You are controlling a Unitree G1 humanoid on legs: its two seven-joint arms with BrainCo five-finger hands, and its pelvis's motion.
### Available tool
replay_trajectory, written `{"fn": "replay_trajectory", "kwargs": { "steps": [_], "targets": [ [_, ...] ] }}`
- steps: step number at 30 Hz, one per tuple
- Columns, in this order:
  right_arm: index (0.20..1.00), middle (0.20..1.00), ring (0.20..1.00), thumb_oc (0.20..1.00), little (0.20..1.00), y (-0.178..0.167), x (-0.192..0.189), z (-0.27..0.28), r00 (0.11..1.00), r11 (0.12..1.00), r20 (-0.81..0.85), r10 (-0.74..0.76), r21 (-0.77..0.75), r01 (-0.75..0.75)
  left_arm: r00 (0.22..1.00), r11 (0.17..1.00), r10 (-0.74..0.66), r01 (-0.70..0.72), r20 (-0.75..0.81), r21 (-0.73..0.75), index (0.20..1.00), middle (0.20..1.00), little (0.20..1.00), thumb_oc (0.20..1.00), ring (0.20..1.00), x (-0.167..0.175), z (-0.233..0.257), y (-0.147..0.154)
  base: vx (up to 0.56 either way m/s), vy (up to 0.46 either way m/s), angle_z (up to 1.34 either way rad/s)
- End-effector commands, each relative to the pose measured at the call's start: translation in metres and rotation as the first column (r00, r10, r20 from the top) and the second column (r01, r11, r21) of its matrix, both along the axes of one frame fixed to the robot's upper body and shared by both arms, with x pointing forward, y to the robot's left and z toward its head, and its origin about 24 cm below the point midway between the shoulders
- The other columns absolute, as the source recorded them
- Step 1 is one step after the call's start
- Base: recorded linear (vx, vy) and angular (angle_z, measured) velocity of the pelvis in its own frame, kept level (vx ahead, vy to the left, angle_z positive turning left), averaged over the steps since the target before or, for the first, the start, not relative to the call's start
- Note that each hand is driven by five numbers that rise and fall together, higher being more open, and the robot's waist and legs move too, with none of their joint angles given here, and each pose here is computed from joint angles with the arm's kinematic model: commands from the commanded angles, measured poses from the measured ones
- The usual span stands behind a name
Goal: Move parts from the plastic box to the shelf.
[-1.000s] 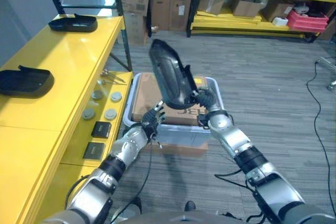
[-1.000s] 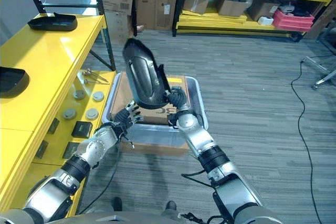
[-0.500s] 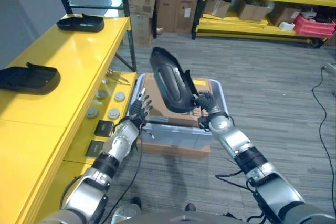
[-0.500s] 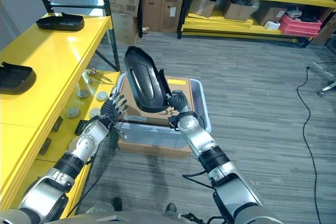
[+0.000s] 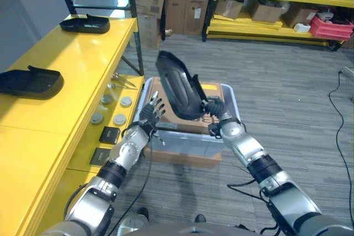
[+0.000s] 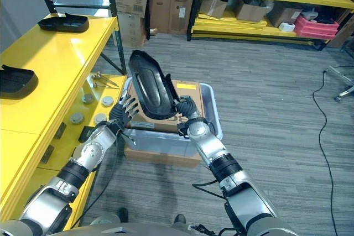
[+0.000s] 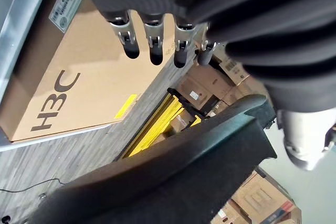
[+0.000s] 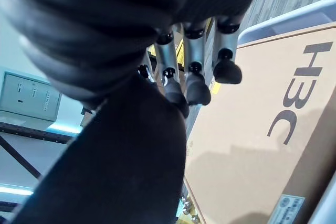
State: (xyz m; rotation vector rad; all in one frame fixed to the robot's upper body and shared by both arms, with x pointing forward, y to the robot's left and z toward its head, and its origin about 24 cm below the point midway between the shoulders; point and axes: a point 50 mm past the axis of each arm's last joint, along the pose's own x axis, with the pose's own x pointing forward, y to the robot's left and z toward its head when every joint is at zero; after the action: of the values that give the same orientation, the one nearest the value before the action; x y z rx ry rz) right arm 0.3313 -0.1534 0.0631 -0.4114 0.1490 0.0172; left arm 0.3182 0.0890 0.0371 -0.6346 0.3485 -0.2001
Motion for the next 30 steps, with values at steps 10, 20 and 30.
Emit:
{"fn": "replay_trajectory", "kwargs": {
  "steps": [10, 20, 30],
  "targets": [
    [0.2, 0.2, 0.2, 0.2, 0.2, 0.016, 0.015, 0.032, 0.994, 0.999, 0.102, 0.049, 0.016, -0.051, 0.967, 0.986, -0.091, 0.054, 0.238, 0.159, 1.0, 1.0, 1.0, 1.0, 1.0, 0.011, 0.039, -0.024, 0.0, 0.0, 0.0],
    [0.2, 0.2, 0.2, 0.2, 0.2, 0.017, 0.012, 0.014, 0.999, 0.999, 0.025, 0.046, -0.016, -0.046, 0.918, 0.963, -0.164, 0.071, 0.36, 0.259, 1.0, 1.0, 1.0, 1.0, 1.0, 0.009, 0.059, -0.026, 0.0, 0.0, 0.0],
    [0.2, 0.2, 0.2, 0.2, 0.2, 0.016, 0.016, 0.015, 0.999, 0.999, 0.018, 0.034, -0.024, -0.033, 0.953, 0.915, -0.184, 0.076, 0.241, 0.396, 1.0, 1.0, 1.0, 1.0, 1.0, 0.008, 0.042, -0.026, 0.0, 0.0, 0.0]
  ]
}}
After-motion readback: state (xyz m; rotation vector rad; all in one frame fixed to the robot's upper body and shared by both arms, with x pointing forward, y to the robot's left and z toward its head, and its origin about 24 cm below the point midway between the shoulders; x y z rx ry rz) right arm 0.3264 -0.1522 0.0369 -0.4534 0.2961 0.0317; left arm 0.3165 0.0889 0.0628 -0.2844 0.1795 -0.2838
